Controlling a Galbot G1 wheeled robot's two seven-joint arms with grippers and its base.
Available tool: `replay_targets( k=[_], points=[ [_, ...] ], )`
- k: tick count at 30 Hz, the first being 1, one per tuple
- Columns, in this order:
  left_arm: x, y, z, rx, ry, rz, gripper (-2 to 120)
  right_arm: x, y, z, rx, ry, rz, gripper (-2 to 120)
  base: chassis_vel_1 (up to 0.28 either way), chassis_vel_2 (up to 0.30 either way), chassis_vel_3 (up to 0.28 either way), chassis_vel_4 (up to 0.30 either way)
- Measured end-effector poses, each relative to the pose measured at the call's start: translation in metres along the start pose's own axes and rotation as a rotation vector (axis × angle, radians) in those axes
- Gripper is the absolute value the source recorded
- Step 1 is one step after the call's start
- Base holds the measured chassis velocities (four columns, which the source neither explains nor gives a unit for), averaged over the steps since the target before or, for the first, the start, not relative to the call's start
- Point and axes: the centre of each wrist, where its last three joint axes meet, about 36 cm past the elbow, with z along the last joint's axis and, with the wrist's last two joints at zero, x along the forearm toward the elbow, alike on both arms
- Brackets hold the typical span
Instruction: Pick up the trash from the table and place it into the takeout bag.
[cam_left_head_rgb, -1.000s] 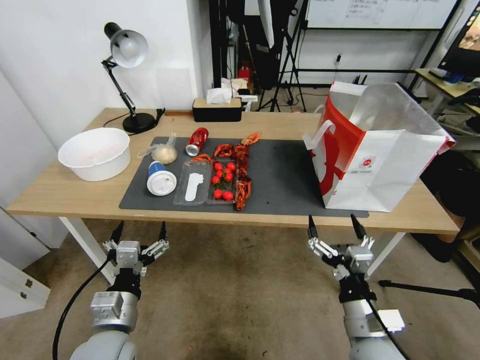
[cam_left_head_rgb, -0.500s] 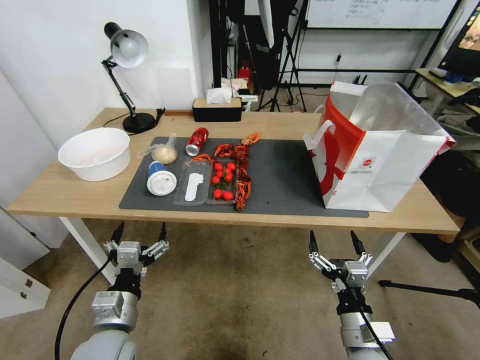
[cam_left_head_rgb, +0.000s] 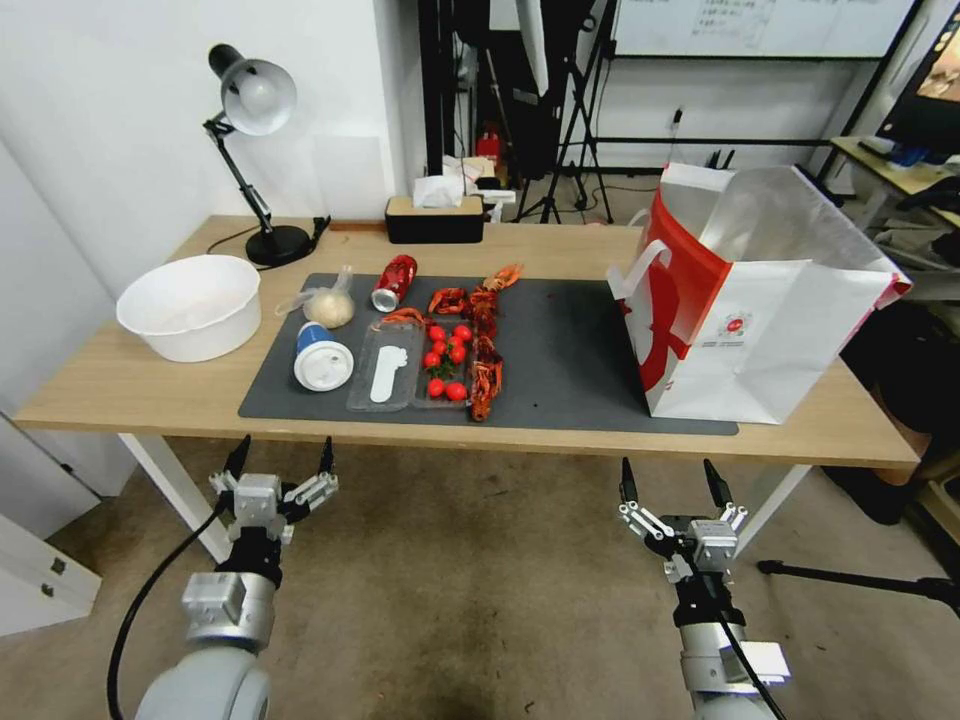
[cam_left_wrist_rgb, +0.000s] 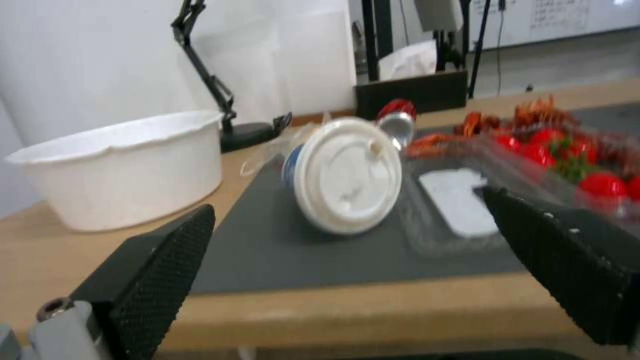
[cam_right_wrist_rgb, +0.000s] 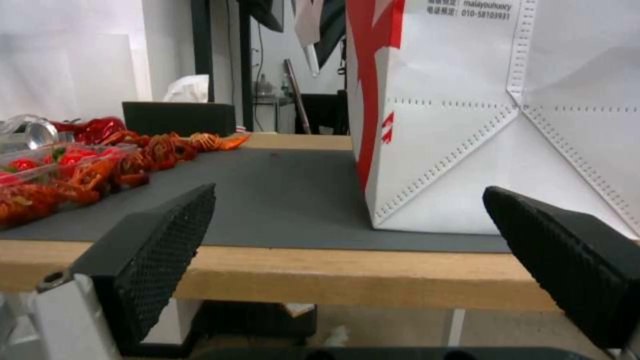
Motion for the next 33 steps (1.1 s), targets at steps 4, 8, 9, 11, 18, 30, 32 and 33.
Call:
replay_targets(
  k=[4, 8, 9, 11, 18, 30, 32, 33],
  points=[
    [-0.015, 0.004, -0.005, 0.021, -0.034, 0.018, 100, -0.001, 0.001, -0.002, 0.004, -0.005, 0.003, 100, 0.0, 0.0, 0.0, 0.0],
    [-0.038, 0.005, -0.018, 0.099, -0.035, 0.067, 100, -0.004, 0.002, -0.003, 0.008, -0.009, 0.006, 100, 0.0, 0.0, 0.0, 0.0],
    [-0.045, 0.002, -0.022, 0.134, -0.016, 0.082, 100, -0.005, 0.002, -0.004, 0.008, -0.01, 0.006, 100, 0.0, 0.0, 0.0, 0.0],
    [-0.053, -0.001, -0.024, 0.165, 0.006, 0.091, 100, -0.006, 0.003, -0.006, 0.009, -0.01, 0.008, 100, 0.0, 0.0, 0.0, 0.0],
    [-0.101, -0.004, -0.031, 0.156, 0.049, 0.069, 100, -0.008, 0.007, -0.014, 0.006, -0.013, 0.014, 99, 0.0, 0.0, 0.0, 0.0],
    [-0.143, -0.003, -0.042, 0.116, 0.096, 0.013, 100, -0.012, 0.011, -0.018, 0.006, -0.016, 0.023, 98, 0.0, 0.0, 0.0, 0.0],
    [-0.145, -0.004, -0.042, 0.116, 0.098, 0.013, 100, -0.012, 0.011, -0.018, 0.006, -0.016, 0.024, 98, 0.0, 0.0, 0.0, 0.0],
    [-0.147, -0.005, -0.041, 0.116, 0.1, 0.014, 100, -0.012, 0.011, -0.018, 0.005, -0.015, 0.025, 98, 0.0, 0.0, 0.0, 0.0]
  ],
)
